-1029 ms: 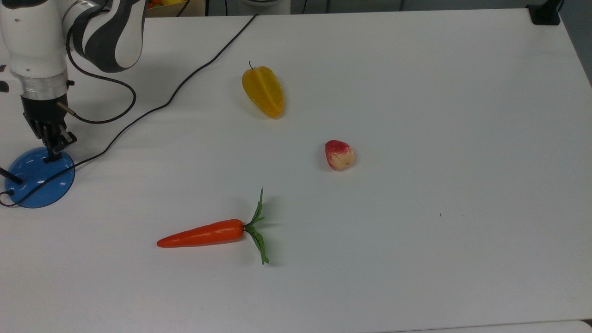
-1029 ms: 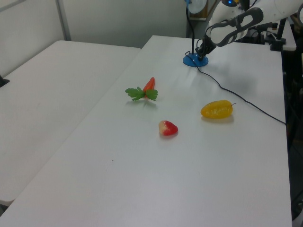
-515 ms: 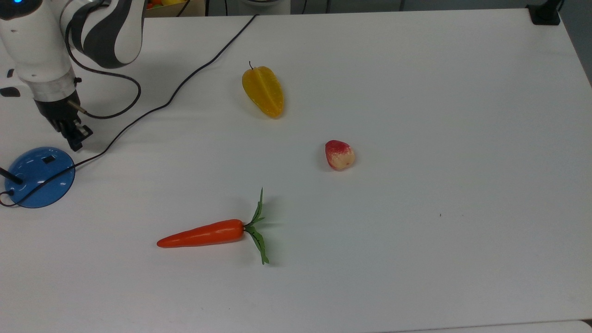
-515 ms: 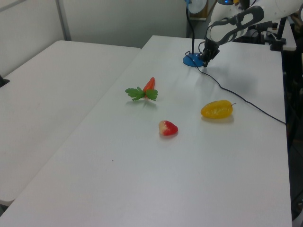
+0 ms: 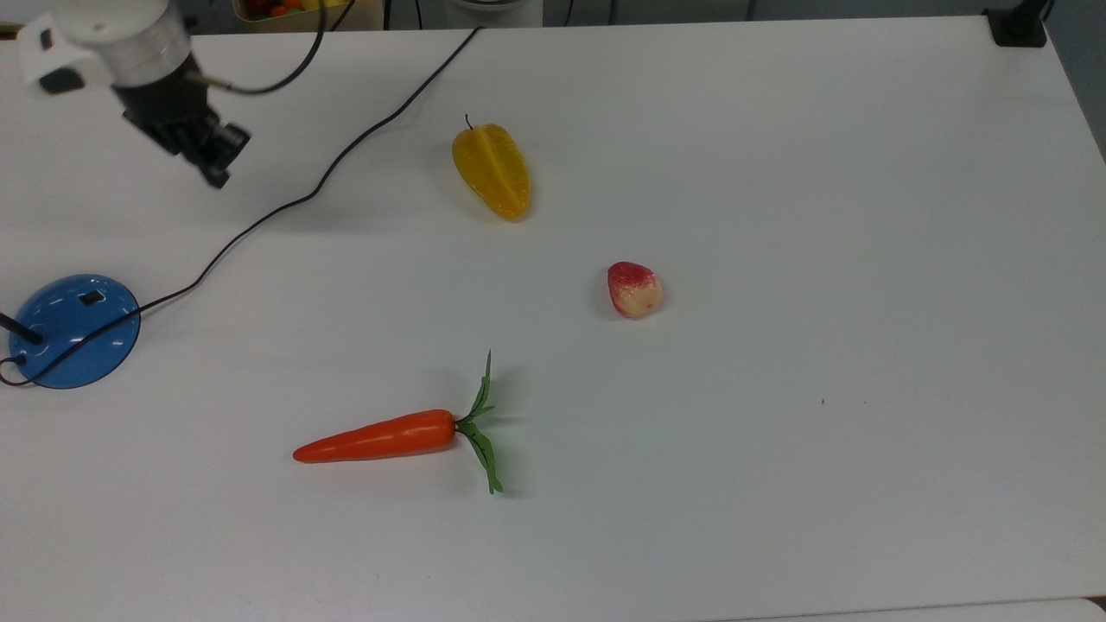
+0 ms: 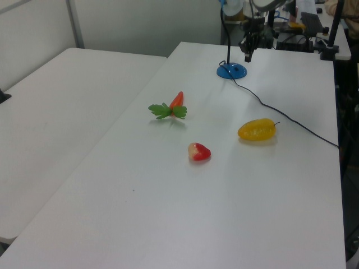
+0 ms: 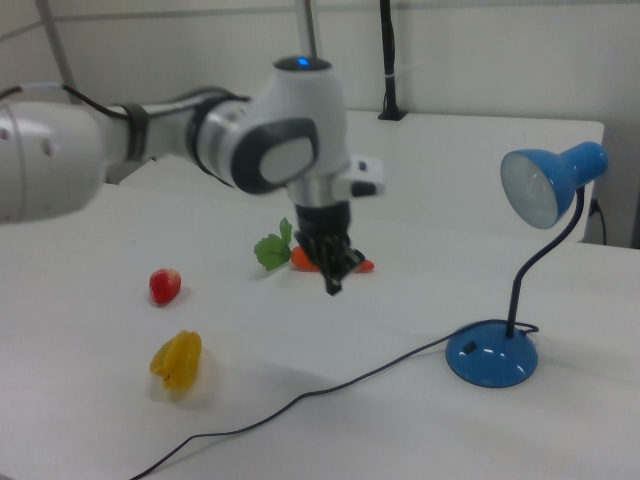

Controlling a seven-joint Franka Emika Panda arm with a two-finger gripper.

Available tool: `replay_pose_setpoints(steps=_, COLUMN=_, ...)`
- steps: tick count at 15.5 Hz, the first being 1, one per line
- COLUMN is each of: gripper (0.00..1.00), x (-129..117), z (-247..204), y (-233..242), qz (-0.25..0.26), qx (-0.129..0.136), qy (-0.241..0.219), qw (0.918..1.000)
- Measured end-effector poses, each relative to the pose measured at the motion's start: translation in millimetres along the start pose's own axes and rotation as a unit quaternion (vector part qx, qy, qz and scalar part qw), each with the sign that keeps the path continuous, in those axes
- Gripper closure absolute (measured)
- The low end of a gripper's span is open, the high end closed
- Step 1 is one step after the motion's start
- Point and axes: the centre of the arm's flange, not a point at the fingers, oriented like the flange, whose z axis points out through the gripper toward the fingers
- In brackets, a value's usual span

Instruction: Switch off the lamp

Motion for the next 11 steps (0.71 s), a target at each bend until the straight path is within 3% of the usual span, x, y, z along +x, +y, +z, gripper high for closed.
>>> replay_pose_setpoints(steps=2, gripper=0.93, x=-19, z=-27, y=-25, qz=-0.045, qx=0.003, qy=-0.027, qw=0.9986)
replay_pose_setpoints(steps=5, gripper=0.73, x=-59, z=-74, y=-52, qz=-0.105, qx=0.011, qy=-0.074, qw=0.9917)
replay_pose_setpoints(steps=7, gripper=0.68, x=-86, z=-107, y=-72, qz=-0.128, qx=0.014, qy=-0.089, qw=0.9877)
replay_pose_setpoints(steps=11, gripper=0.31, x=-123, z=-131, y=-117, qz=-0.175, qx=0.015, qy=-0.088, qw=0.9805)
